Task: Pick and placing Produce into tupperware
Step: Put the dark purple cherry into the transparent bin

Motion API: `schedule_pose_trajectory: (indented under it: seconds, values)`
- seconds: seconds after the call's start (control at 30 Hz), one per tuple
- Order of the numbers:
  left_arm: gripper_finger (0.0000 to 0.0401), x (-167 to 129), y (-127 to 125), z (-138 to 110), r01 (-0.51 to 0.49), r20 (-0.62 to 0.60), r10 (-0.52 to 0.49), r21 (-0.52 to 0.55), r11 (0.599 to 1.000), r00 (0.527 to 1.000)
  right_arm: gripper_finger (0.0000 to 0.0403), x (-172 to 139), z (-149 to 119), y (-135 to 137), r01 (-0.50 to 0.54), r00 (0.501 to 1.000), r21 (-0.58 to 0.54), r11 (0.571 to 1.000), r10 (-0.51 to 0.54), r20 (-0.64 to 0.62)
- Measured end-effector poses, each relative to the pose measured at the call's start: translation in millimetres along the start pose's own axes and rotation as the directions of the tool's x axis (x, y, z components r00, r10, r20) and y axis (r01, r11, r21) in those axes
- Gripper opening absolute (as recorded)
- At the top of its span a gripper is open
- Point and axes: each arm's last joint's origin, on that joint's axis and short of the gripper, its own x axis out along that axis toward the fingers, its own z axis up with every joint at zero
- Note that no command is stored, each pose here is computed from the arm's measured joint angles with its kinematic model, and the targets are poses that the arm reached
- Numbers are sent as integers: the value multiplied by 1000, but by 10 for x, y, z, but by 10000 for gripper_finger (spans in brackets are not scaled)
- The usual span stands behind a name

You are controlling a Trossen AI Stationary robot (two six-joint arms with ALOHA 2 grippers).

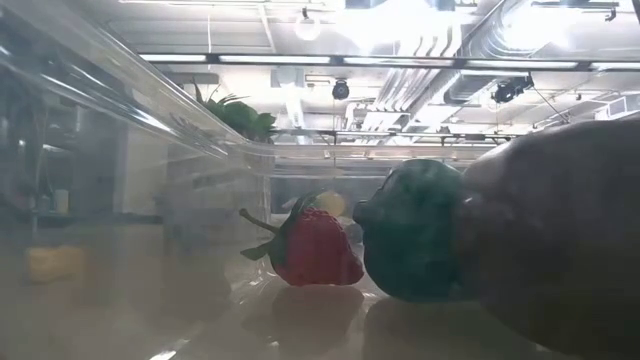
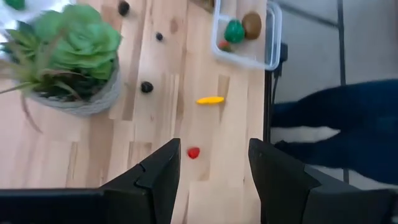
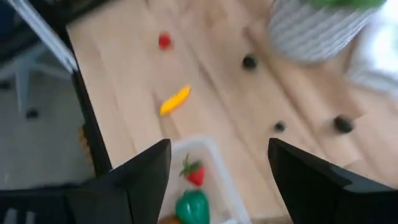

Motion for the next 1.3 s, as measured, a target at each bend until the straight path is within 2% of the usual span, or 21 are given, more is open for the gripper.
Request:
schedule_pose_trajectory:
  seconds: [0.2, 0.3, 0.43, 0.57, 0.77, 0.9, 1.1, 1.3]
  values:
    - [179, -276, 77, -202, -57, 150, 79, -146, 988, 986, 259, -335, 53, -150, 105, 987, -5, 994, -104, 125]
    - [179, -330, 112, -283, -46, 195, 94, -237, 970, 976, 259, -470, 58, -255, 163, 977, -9, 987, -160, 141]
    - [179, -210, 189, -432, -10, 166, 72, -350, 937, 983, 259, -585, 48, -384, 238, 963, -16, 971, -234, 135]
    - [179, 71, 258, -558, 36, 89, 6, -465, 885, 996, 259, -711, 45, -483, 285, 949, -15, 959, -279, 147]
    - [179, 541, 123, -635, 219, 63, -216, -486, 846, 974, 259, -868, 48, -586, 300, 946, -46, 953, -291, 143]
    - [179, 766, -70, -681, 292, 51, -306, -483, 826, 951, 259, -972, 44, -658, 309, 944, -56, 949, -299, 138]
    - [179, 904, -365, -726, 332, 69, -343, -480, 812, 937, 259, -1069, 26, -744, 335, 938, -81, 939, -325, 121]
    - [179, 1016, -526, -784, 293, 88, -294, -542, 787, 952, 259, -1074, 24, -749, 341, 937, -129, 931, -327, 120]
